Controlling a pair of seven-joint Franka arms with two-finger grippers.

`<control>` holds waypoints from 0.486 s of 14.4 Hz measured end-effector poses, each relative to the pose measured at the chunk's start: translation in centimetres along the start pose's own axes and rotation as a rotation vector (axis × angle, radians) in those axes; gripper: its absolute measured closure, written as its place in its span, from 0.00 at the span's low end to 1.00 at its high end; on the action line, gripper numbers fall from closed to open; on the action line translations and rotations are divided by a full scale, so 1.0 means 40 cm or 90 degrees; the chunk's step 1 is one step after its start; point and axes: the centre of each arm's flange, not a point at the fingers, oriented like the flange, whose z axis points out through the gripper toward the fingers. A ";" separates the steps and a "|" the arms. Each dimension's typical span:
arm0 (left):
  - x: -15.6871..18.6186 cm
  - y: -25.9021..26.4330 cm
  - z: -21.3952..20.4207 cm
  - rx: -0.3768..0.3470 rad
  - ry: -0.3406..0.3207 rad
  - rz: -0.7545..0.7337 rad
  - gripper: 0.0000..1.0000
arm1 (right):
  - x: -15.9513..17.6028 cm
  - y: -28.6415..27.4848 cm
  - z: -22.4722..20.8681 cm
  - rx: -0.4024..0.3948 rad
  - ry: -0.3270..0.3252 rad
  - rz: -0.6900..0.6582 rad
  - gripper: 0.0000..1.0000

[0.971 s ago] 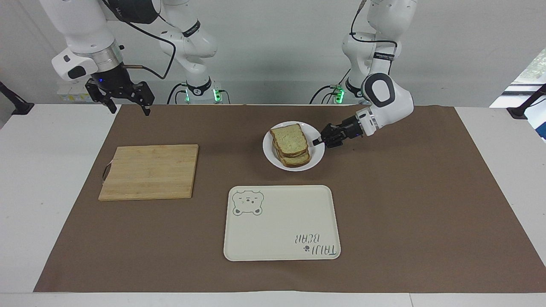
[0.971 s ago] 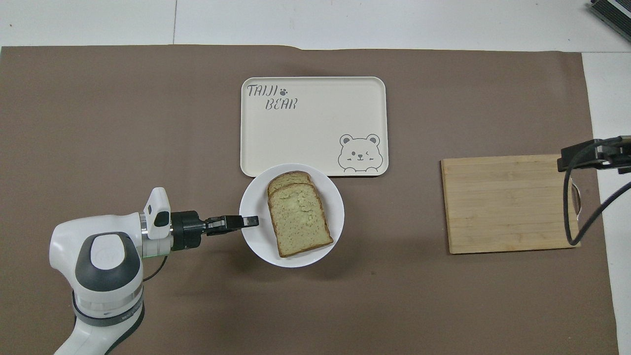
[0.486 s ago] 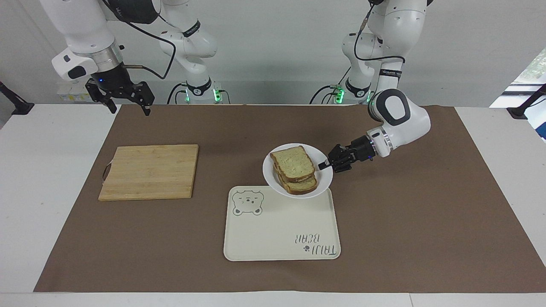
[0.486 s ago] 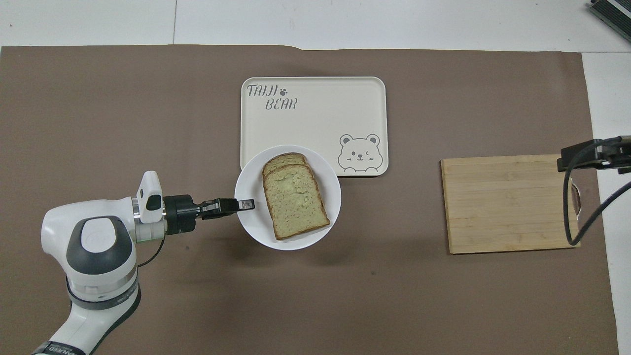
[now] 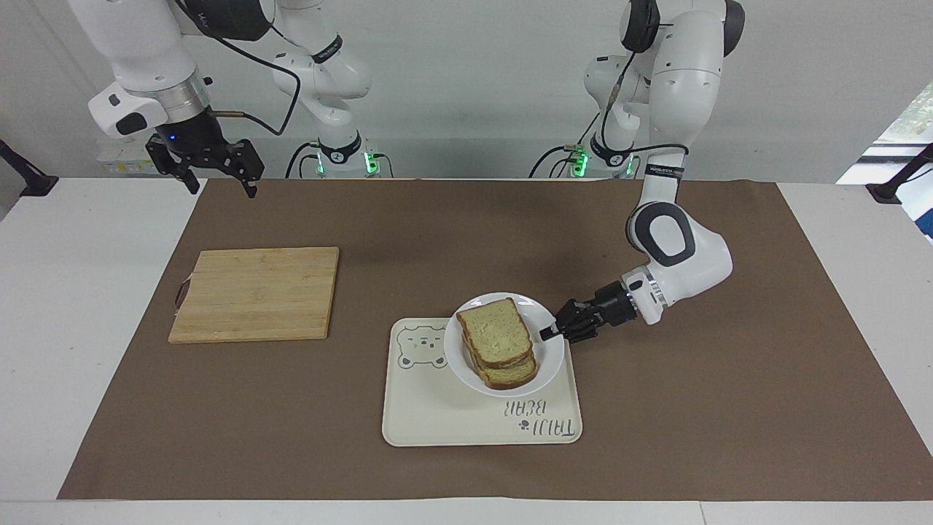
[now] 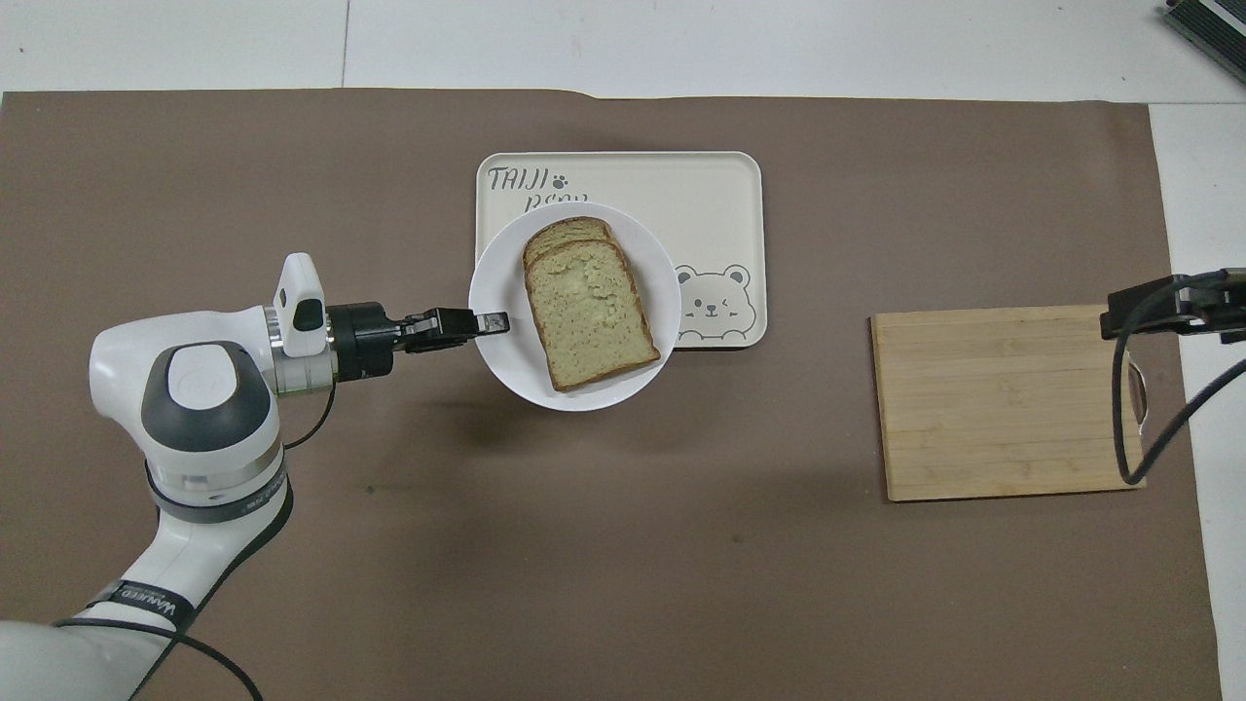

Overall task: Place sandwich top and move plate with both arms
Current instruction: 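Push the white plate with the left gripper onto the bear tray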

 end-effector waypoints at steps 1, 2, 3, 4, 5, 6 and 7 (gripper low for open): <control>0.014 -0.006 0.025 0.008 0.008 -0.002 0.91 | 0.000 0.000 0.000 0.000 0.000 0.000 0.00; 0.025 -0.009 0.046 0.012 0.013 -0.004 0.91 | 0.000 0.000 0.000 0.000 0.000 0.000 0.00; 0.032 -0.011 0.060 0.015 0.014 -0.003 0.91 | 0.000 0.000 0.000 0.000 0.000 0.000 0.00; 0.036 -0.013 0.068 0.019 0.011 0.001 0.91 | 0.000 0.000 0.000 0.000 0.000 0.000 0.00; 0.038 -0.013 0.070 0.025 0.012 0.006 0.91 | 0.000 0.000 0.000 0.000 0.000 0.000 0.00; 0.041 -0.012 0.069 0.031 0.019 0.008 0.91 | 0.000 0.000 0.000 0.000 0.000 0.000 0.00; 0.040 -0.011 0.072 0.037 0.024 0.011 0.91 | 0.000 0.000 0.000 0.000 0.000 0.000 0.00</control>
